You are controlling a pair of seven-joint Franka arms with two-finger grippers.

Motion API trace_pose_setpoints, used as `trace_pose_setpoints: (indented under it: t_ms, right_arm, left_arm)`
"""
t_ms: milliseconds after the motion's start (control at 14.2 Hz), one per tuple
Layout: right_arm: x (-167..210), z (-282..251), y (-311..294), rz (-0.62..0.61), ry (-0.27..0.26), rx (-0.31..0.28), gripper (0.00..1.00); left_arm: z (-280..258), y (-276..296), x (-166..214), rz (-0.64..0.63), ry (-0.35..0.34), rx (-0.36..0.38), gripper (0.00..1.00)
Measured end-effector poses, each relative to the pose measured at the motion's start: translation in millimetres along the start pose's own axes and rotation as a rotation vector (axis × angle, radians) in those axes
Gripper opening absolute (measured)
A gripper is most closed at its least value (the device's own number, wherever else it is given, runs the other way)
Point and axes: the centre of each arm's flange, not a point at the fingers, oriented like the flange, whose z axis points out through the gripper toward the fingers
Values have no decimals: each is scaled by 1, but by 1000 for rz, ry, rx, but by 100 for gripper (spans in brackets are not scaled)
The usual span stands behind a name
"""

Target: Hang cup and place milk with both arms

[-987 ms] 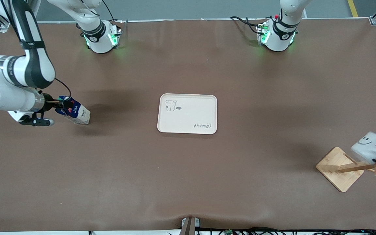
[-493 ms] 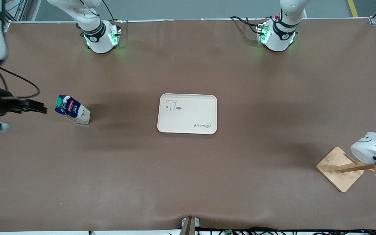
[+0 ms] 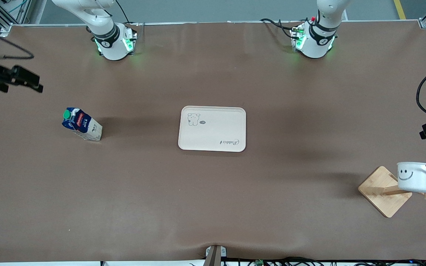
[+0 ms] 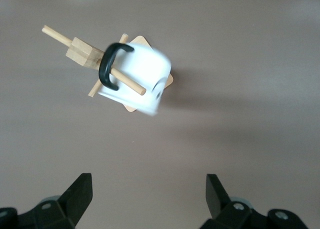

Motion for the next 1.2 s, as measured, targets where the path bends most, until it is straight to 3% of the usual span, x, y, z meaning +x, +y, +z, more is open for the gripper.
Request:
trace_pose_setpoints:
  t_ms: [282,775,987,1198]
  right_arm:
    - [-10,22,4,-21,-22,-4,100]
    - [-7,33,29,-48,-42,15,100]
    - [-8,33,29,-49,-41,15,100]
    - [-8,34,29,-48,-43,16,100]
  left_arm:
    - [-17,13,-14,14,-29,20,100]
    - [-60,56,-34,60,15,23,100]
    - [-69,77,-47,76,-21,44,100]
    - [-77,87,-62,55,-40,8,100]
